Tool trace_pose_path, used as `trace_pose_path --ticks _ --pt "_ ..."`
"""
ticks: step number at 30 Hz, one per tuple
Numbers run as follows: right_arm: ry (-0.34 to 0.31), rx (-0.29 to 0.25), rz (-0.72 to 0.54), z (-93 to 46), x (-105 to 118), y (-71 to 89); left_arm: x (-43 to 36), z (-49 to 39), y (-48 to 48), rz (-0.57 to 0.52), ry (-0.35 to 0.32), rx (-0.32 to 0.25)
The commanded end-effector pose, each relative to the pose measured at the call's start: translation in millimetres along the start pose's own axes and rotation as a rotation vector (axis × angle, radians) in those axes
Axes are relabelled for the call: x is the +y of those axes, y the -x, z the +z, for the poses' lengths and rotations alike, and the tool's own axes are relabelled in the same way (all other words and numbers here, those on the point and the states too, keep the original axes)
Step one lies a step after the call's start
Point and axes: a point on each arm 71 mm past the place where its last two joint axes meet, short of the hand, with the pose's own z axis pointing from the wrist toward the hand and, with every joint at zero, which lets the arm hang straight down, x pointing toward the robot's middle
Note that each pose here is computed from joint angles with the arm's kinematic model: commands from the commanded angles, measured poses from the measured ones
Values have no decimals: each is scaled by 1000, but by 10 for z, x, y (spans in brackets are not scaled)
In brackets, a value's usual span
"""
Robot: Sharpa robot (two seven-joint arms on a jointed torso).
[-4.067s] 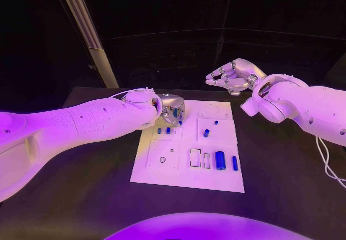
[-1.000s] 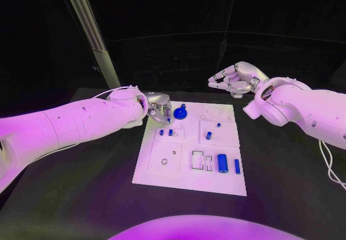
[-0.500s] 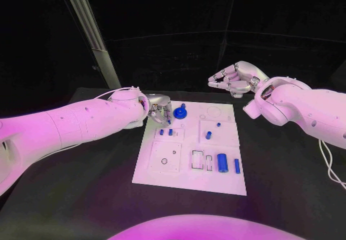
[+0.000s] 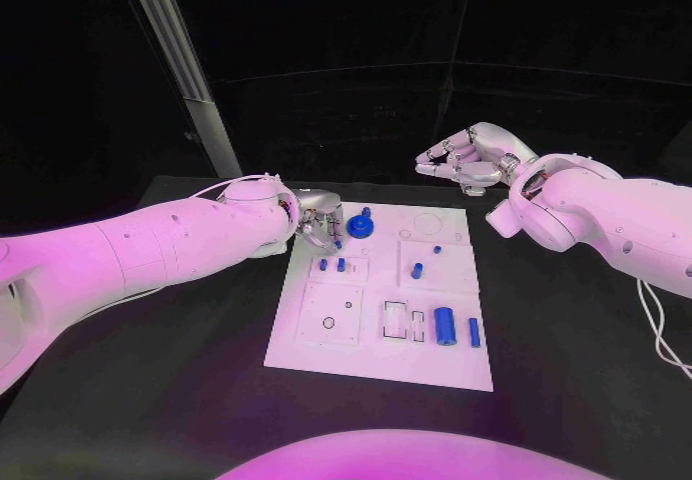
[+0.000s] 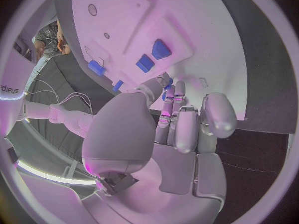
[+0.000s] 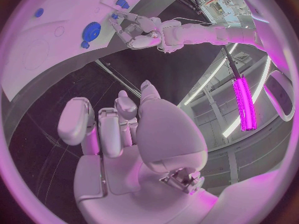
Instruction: Assemble the parts on the task board
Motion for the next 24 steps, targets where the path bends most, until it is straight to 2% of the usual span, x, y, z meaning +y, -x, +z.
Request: trace_pose_path --ticks 1,24 --pt "10 5 0 5 19 0 1 10 -12 -3 9 18" --pt "5 8 0 4 12 1 19 12 -9 -3 14 12"
